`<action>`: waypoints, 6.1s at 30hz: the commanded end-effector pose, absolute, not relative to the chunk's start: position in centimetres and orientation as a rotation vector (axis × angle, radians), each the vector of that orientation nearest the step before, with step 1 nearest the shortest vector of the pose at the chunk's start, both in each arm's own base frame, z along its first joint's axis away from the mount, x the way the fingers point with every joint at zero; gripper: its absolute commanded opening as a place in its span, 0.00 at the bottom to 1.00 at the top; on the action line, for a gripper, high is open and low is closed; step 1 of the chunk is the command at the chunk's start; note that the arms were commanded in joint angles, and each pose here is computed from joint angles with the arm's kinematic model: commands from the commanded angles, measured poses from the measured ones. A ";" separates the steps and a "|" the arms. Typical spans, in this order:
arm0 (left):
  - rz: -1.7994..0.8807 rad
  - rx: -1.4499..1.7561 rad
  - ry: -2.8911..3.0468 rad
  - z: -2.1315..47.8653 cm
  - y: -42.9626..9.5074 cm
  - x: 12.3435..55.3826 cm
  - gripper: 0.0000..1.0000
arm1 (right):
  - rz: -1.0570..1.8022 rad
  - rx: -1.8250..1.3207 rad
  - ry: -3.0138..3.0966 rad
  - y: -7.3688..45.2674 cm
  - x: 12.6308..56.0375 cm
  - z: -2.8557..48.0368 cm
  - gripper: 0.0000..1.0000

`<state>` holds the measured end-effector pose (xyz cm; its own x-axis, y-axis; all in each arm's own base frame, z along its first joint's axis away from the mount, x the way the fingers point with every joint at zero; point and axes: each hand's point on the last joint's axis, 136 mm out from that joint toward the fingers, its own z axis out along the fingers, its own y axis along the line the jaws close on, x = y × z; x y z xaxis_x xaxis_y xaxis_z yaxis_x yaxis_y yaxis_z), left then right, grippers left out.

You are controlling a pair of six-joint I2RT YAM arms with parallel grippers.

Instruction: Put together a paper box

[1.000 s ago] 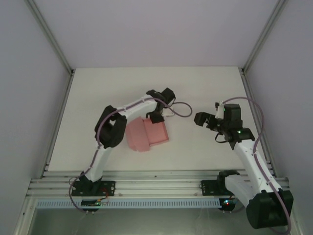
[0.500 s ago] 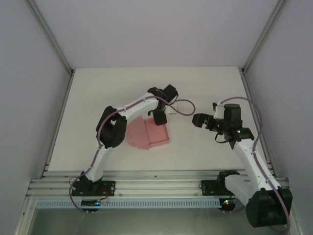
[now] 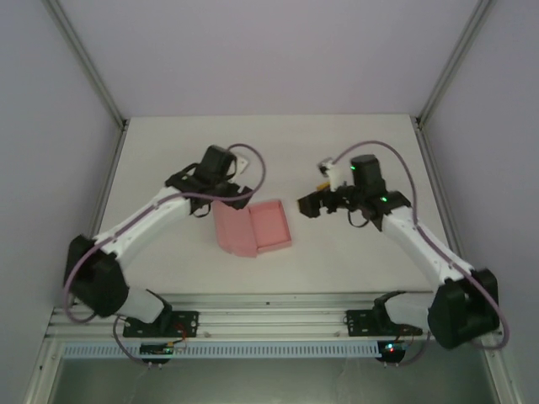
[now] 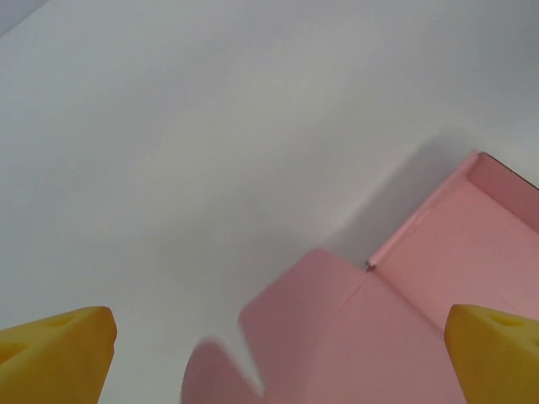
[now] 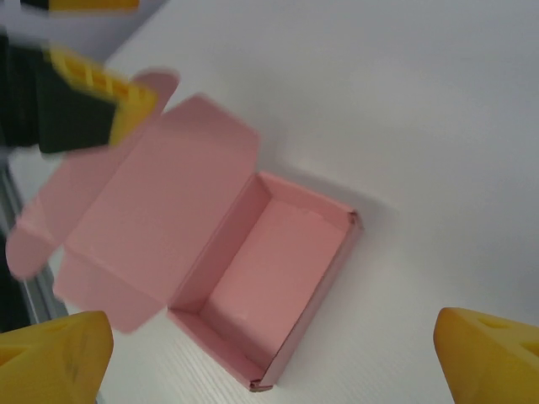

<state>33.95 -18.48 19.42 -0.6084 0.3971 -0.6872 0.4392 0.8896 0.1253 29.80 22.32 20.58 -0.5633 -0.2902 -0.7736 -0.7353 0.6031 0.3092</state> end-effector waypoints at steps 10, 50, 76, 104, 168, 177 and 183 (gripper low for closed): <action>-0.403 -0.238 2.128 19.7 -8.1 28.5 1.00 | 0.505 -1.730 2.217 30.7 33.3 9.7 0.96; -0.570 -0.240 2.200 18.8 -10.8 30.7 1.00 | 0.014 0.042 2.828 22.5 32.3 5.5 0.14; -0.976 0.570 2.436 15.7 -22.6 42.3 1.00 | 1.161 -0.371 2.200 21.4 43.9 18.5 1.00; -0.839 0.848 2.482 13.1 -26.0 40.7 0.00 | 0.848 -0.657 2.495 20.7 40.5 13.7 0.27; -0.498 -0.197 1.940 17.6 -25.3 42.6 0.13 | 0.421 -0.309 2.060 30.5 42.5 18.1 0.00; -0.583 -0.024 1.843 15.7 -25.6 37.7 0.15 | 0.323 -0.390 1.969 30.1 38.6 15.6 0.00; -0.539 0.091 1.849 14.6 -25.3 34.3 0.21 | 0.297 -0.407 1.949 29.3 36.4 14.2 0.01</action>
